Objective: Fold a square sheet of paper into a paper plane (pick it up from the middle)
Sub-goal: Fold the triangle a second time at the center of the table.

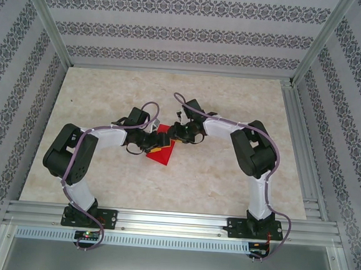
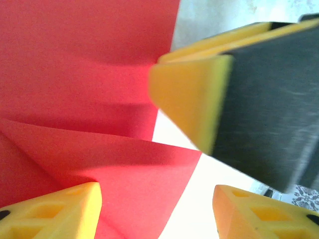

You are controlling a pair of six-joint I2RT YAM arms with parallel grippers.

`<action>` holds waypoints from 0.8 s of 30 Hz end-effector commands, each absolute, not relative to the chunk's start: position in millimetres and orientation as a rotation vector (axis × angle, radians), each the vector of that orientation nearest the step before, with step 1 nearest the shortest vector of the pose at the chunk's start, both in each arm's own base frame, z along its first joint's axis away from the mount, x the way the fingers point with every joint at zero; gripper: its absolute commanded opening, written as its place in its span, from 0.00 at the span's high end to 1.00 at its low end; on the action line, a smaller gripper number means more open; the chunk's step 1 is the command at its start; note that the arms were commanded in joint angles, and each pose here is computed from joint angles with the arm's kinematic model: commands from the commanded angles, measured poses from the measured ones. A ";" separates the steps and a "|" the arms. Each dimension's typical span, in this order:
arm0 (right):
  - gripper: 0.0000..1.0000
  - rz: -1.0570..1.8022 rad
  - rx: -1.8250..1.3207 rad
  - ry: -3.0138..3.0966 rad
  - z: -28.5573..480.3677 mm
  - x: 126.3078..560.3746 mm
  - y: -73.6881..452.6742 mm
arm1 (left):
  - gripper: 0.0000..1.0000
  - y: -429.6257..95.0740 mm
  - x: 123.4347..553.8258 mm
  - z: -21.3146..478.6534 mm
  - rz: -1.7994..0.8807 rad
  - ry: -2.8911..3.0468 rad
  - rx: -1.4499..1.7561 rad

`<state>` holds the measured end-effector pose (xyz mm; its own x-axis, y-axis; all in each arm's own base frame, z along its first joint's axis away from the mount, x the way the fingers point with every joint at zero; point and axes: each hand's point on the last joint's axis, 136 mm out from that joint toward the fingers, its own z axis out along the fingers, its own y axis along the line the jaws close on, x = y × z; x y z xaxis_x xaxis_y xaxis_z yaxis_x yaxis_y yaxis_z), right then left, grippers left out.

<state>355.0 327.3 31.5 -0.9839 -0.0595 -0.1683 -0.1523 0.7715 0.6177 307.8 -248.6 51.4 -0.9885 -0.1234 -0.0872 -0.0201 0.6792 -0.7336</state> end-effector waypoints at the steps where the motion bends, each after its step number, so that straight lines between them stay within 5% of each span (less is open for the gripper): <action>1: 0.62 1.095 -0.184 2.743 61.9 355.3 325.9 | 0.46 -247.8 311.1 48.5 -1.145 2.761 -0.103; 24: 0.68 1.220 -0.336 2.756 56.7 311.3 337.7 | 0.59 -241.8 307.3 44.7 -1.095 2.786 -0.113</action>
<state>308.7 328.1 54.3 -0.9793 -0.1277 -0.1569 -0.2015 0.6823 0.7027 307.7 -240.1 42.8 -0.9862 -0.1406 -0.0880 -0.0409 0.7202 -0.6926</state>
